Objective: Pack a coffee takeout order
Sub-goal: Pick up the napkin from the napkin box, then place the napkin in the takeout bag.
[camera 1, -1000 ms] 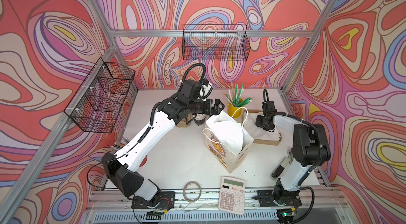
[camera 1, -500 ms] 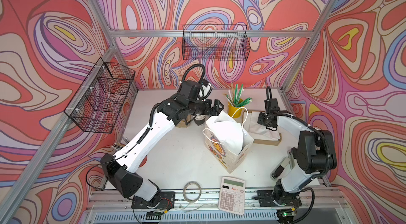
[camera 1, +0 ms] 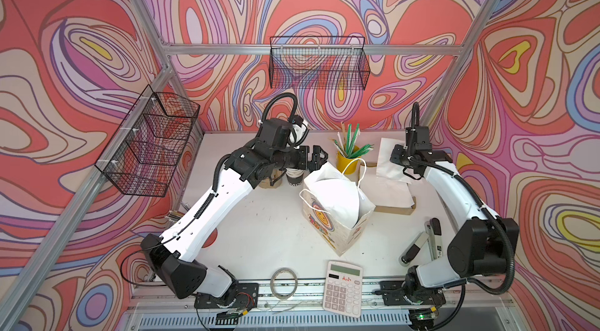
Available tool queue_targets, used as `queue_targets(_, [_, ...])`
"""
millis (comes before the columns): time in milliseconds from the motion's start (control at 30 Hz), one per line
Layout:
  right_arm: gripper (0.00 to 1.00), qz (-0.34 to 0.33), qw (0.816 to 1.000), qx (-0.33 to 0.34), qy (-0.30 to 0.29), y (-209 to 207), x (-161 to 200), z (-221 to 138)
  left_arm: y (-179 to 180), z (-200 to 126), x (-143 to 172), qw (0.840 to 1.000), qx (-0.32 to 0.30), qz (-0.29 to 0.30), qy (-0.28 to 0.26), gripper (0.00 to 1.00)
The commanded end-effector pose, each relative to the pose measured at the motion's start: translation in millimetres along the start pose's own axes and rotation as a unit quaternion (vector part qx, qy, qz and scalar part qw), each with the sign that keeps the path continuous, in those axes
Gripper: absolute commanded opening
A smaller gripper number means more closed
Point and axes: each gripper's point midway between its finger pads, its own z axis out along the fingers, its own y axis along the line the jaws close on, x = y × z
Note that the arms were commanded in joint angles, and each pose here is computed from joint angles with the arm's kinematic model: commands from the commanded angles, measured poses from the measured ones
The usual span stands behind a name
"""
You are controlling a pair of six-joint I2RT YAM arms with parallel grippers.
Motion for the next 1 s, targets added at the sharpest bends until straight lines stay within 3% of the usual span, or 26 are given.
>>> queue_targets(0, [0.00,-0.011,0.999,-0.003,-0.033,8,-25,-43,-3,-12,-5,1.000,0.011,-0.007,-0.018,1.00])
queue_targets(233, [0.00,-0.035,0.994,-0.053,-0.092,50,-71,-121,2,-23,-3,1.000,-0.002,-0.015,-0.025,1.00])
queue_targets(367, [0.00,-0.077,0.988,-0.077,-0.114,92,-77,-166,8,-43,-7,0.999,-0.014,-0.021,-0.044,1.00])
queue_targets(433, [0.00,-0.108,0.985,-0.056,-0.123,110,-73,-186,12,-52,-6,0.998,-0.015,-0.028,-0.051,1.00])
queue_targets(700, [0.00,-0.251,0.952,-0.035,-0.171,197,-16,-256,21,-70,5,0.997,-0.029,-0.039,-0.057,1.00])
queue_targets(867, [0.00,-0.334,0.925,0.014,-0.182,210,26,-271,25,-73,13,0.997,-0.035,-0.042,-0.050,1.00])
queue_targets(967, [0.00,-0.365,0.916,0.008,-0.166,211,53,-268,28,-73,18,0.997,-0.038,-0.045,-0.049,1.00])
